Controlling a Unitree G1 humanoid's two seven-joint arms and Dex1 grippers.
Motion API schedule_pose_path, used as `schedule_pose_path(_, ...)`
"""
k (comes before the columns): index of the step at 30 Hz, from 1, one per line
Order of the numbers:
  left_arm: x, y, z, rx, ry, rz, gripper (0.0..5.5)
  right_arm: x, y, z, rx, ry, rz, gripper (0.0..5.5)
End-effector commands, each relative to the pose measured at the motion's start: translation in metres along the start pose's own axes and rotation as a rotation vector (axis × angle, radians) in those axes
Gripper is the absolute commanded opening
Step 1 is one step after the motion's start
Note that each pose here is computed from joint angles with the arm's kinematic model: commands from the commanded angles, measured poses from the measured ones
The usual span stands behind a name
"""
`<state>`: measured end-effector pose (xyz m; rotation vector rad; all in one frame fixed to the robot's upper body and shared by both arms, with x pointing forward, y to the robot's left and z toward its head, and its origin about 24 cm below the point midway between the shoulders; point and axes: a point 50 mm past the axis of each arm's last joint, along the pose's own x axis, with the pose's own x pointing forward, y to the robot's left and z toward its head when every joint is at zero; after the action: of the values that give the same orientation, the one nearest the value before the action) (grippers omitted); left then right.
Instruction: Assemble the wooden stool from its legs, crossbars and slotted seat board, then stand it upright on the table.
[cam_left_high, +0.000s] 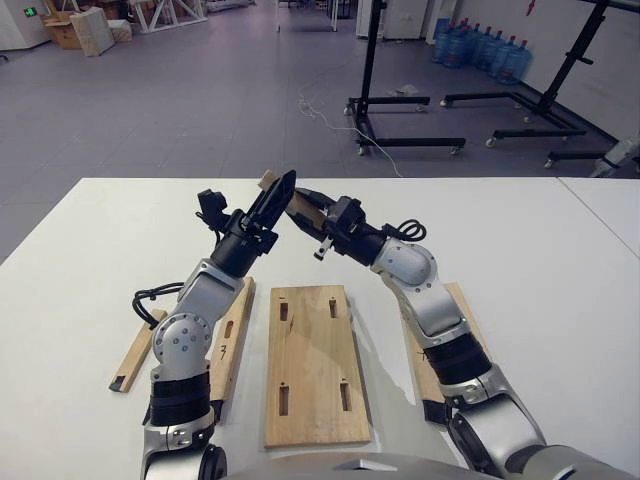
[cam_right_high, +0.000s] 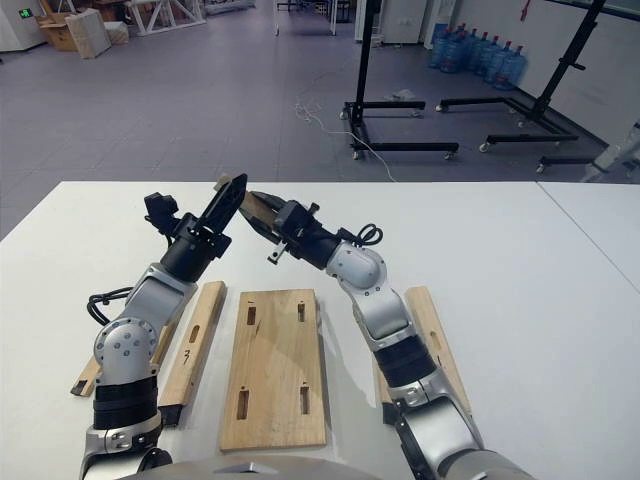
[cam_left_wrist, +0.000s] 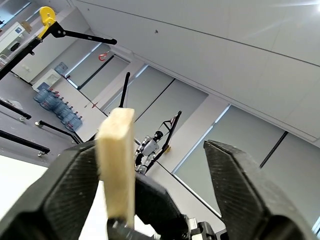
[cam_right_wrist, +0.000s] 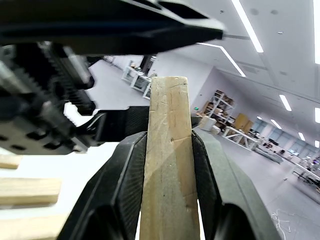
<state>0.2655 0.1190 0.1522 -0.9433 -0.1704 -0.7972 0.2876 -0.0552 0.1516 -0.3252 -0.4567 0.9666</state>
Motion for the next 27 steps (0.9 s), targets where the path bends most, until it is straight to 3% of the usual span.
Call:
schedule_pose_path(1,0.003,-0.003,-0.002,0.022,0.006,-0.015,2.89,0.001,0.002,-0.001,0.013,0.011,0.038,1.29)
schedule_pose_path(12,0.004,0.005,-0.005,0.081,0.036,0.035,1.30,0.001,0.000,0.001,0.015,0.002,0.032,1.29)
schedule_pose_path(18,0.005,0.001,0.003,0.062,-0.036,0.012,0.53,-0.001,-0.002,-0.001,0.007,0.013,0.028,1.29)
schedule_pose_path(27,0.005,0.001,0.004,0.062,-0.052,0.006,0.38,-0.001,-0.004,-0.002,0.005,0.018,0.027,1.29)
